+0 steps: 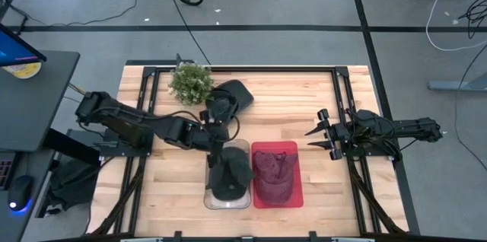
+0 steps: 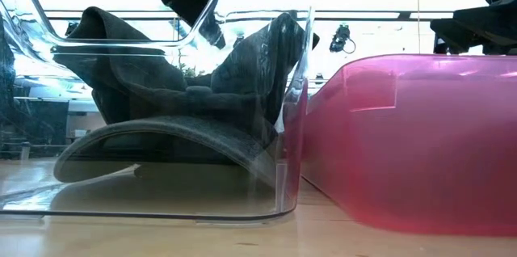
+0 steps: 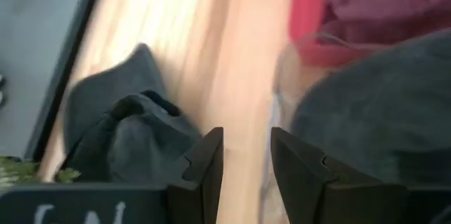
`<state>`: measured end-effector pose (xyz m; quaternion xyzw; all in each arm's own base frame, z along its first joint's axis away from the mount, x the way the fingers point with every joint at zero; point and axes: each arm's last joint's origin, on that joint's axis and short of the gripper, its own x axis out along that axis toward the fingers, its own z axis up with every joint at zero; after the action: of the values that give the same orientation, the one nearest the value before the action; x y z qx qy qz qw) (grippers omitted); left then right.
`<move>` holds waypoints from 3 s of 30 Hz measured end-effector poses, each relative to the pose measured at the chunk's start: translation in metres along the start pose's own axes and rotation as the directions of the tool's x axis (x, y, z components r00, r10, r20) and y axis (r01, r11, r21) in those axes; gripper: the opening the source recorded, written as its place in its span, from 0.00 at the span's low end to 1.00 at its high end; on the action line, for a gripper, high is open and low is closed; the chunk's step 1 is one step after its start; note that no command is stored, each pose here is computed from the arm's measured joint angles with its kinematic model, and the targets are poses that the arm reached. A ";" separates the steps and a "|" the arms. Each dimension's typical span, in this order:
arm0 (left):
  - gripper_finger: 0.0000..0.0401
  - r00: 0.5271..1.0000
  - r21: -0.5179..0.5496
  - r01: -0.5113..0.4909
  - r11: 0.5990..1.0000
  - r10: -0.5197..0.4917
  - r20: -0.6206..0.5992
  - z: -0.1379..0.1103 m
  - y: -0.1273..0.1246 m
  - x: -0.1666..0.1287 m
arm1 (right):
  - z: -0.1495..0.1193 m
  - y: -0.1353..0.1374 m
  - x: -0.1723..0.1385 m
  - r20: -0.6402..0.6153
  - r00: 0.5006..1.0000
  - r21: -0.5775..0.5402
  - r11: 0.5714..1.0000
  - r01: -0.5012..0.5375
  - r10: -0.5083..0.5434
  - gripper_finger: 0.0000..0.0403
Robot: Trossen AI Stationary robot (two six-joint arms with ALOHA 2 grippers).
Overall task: Pick & Place hat
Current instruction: Put the black cap into the transparent bin
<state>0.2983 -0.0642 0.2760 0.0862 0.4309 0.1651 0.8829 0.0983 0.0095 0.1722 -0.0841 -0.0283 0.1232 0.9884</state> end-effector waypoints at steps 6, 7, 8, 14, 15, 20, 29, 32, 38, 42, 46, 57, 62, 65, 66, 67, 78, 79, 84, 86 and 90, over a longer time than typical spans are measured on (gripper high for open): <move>0.31 0.997 -0.022 -0.074 0.997 0.074 0.027 -0.007 0.009 0.015 | 0.000 0.000 0.000 -0.001 1.000 0.000 1.000 0.000 0.000 0.39; 0.31 0.996 -0.026 -0.081 0.996 0.082 0.028 -0.010 0.011 0.021 | 0.000 0.000 0.000 -0.001 1.000 0.000 1.000 0.000 0.000 0.39; 0.31 0.996 -0.028 -0.088 0.996 0.089 0.030 -0.013 0.015 0.028 | 0.000 0.000 0.000 -0.001 1.000 0.000 1.000 0.000 0.000 0.39; 0.31 0.993 -0.081 -0.113 0.990 0.114 0.009 -0.031 0.043 0.062 | 0.000 0.000 0.000 -0.001 1.000 0.000 1.000 0.000 0.000 0.39; 0.31 0.992 -0.090 -0.126 0.988 0.126 -0.005 -0.035 0.048 0.066 | 0.000 0.000 0.000 -0.001 1.000 0.000 1.000 0.000 0.000 0.39; 0.31 0.980 -0.081 -0.181 0.980 0.173 -0.099 -0.058 0.067 0.084 | 0.000 0.000 0.000 -0.001 1.000 0.000 1.000 -0.001 0.001 0.39; 0.31 0.988 -0.159 -0.105 0.982 0.085 -0.128 -0.086 0.086 0.104 | 0.000 0.000 0.000 -0.001 1.000 0.000 1.000 0.000 0.000 0.39; 0.31 0.995 -0.194 -0.082 0.977 0.068 -0.076 -0.086 0.090 0.108 | 0.000 0.000 0.000 -0.002 1.000 0.000 1.000 -0.001 0.001 0.39; 0.31 0.993 -0.264 -0.096 0.960 0.074 -0.091 -0.090 0.094 0.112 | 0.000 0.000 0.000 -0.002 1.000 0.000 1.000 0.000 0.000 0.39; 0.31 0.996 -0.276 -0.070 0.959 0.053 -0.069 -0.092 0.092 0.114 | 0.000 0.000 0.000 -0.002 1.000 0.000 1.000 0.000 0.000 0.39; 0.31 0.997 -0.288 -0.073 0.955 0.066 -0.037 -0.095 0.092 0.116 | 0.000 0.000 0.000 -0.002 1.000 0.000 1.000 0.000 0.000 0.39; 0.31 0.999 -0.359 -0.006 0.933 -0.006 -0.033 -0.109 0.097 0.122 | 0.000 0.000 0.000 -0.002 1.000 0.000 1.000 -0.001 0.001 0.39; 0.31 0.999 -0.369 -0.009 0.930 -0.004 -0.033 -0.116 0.097 0.124 | 0.000 0.000 0.000 -0.002 1.000 0.000 1.000 -0.001 0.001 0.39; 0.31 0.999 -0.364 -0.018 0.931 0.005 -0.036 -0.117 0.097 0.124 | 0.000 0.000 0.000 -0.002 1.000 0.000 1.000 -0.001 0.001 0.39; 0.31 0.999 -0.364 -0.019 0.931 0.006 -0.035 -0.118 0.097 0.124 | 0.000 0.000 0.000 -0.002 1.000 0.000 1.000 0.000 0.000 0.39; 0.31 0.999 -0.366 -0.019 0.931 0.007 -0.032 -0.120 0.097 0.125 | 0.000 0.000 0.000 -0.002 1.000 0.000 1.000 0.000 0.000 0.39; 0.31 0.999 -0.362 -0.028 0.932 0.011 -0.049 -0.130 0.089 0.149 | 0.000 0.000 0.000 -0.002 1.000 0.000 1.000 0.000 0.000 0.39; 0.31 0.999 -0.360 -0.030 0.932 0.018 -0.038 -0.130 0.088 0.155 | 0.000 0.000 0.000 -0.002 1.000 0.000 1.000 -0.001 0.001 0.39; 0.29 0.999 -0.366 -0.048 0.929 0.040 -0.030 -0.135 0.091 0.172 | 0.000 0.000 0.000 -0.001 1.000 0.000 1.000 0.000 0.000 0.39; 0.24 0.999 -0.369 -0.039 0.929 0.028 -0.033 -0.136 0.093 0.173 | 0.000 0.000 0.000 -0.002 1.000 0.000 1.000 0.000 0.000 0.39; 0.05 0.999 -0.366 -0.024 0.930 0.015 -0.029 -0.134 0.095 0.168 | 0.000 0.000 0.000 -0.001 1.000 0.000 1.000 -0.001 0.001 0.39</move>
<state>0.2685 0.0868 0.0981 -0.0777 0.4031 0.2525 0.8762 0.0983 0.0096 0.1721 -0.0841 -0.0276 0.1235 0.9884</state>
